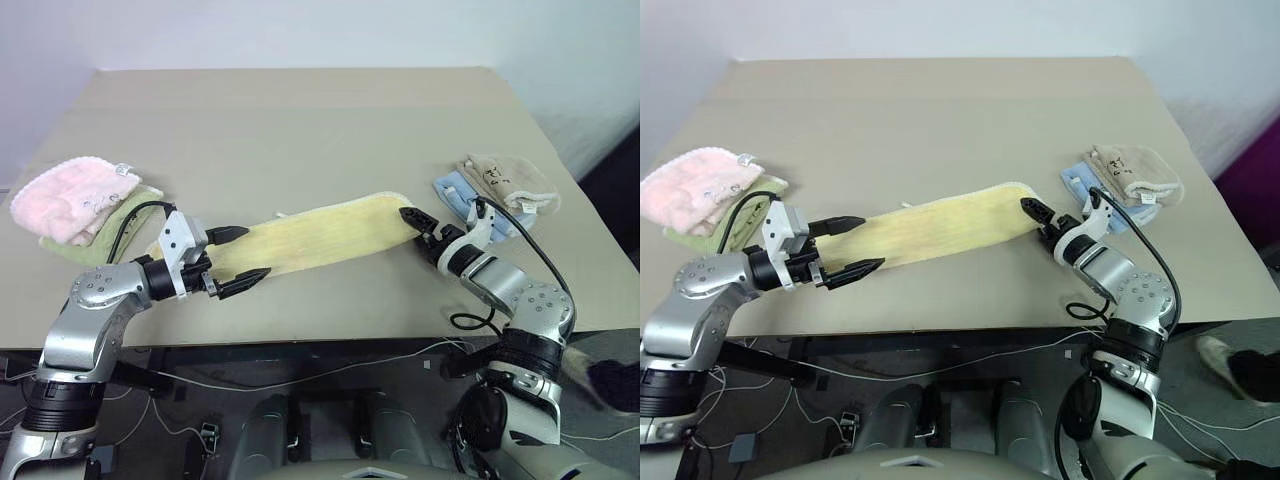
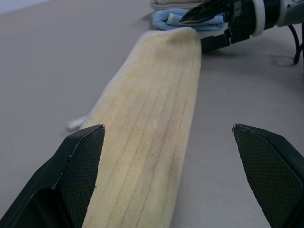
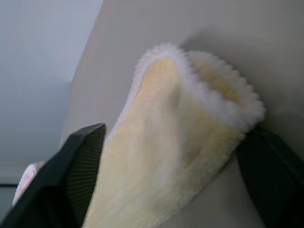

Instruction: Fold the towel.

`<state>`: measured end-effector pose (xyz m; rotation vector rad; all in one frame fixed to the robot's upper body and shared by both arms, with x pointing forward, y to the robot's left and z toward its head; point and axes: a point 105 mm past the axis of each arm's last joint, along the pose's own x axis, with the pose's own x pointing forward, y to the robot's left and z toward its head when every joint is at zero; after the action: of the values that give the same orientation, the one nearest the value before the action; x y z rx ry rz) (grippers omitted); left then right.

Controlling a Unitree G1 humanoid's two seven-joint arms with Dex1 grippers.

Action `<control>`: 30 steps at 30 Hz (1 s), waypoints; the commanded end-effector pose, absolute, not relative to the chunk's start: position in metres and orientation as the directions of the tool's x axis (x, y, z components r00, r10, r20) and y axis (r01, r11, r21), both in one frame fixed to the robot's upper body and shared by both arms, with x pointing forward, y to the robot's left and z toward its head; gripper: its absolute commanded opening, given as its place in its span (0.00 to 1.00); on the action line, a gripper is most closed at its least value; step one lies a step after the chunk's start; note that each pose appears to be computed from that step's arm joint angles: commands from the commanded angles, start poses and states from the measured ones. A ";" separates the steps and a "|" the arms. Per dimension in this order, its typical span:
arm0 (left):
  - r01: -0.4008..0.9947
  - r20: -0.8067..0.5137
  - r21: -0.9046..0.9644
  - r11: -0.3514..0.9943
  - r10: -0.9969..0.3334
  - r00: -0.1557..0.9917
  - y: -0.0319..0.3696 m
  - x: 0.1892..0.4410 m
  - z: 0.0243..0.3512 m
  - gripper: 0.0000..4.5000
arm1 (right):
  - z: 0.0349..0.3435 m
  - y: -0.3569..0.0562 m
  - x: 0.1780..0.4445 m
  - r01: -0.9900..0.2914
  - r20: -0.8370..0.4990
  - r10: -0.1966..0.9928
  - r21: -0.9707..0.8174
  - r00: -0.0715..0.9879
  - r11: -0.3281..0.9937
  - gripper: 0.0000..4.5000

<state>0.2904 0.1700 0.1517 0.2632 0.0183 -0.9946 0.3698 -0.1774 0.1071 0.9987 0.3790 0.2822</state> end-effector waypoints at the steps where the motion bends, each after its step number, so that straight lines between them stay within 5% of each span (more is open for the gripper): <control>1: 0.824 -0.105 0.251 0.508 -0.831 0.546 0.167 0.285 0.164 1.00 | 0.099 -0.179 0.370 -0.013 -0.203 0.383 0.871 0.901 0.492 0.64; 10: 0.821 -0.108 0.249 0.513 -0.828 0.550 0.168 0.284 0.163 1.00 | 0.102 -0.184 0.370 -0.012 -0.181 0.364 0.882 0.914 0.470 0.00; 24: 0.824 -0.105 0.251 0.508 -0.832 0.545 0.166 0.287 0.163 1.00 | 0.144 -0.266 0.377 -0.012 -0.094 0.163 0.831 0.982 0.556 0.00; 30: 0.824 -0.102 0.250 0.509 -0.832 0.545 0.165 0.287 0.162 1.00 | 0.168 -0.265 0.378 -0.088 -0.047 0.194 0.772 0.980 0.630 0.00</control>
<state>0.2881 0.1680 0.1522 0.2655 0.0121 -0.9905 0.3753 -0.2686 0.1414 0.9316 0.2043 0.1062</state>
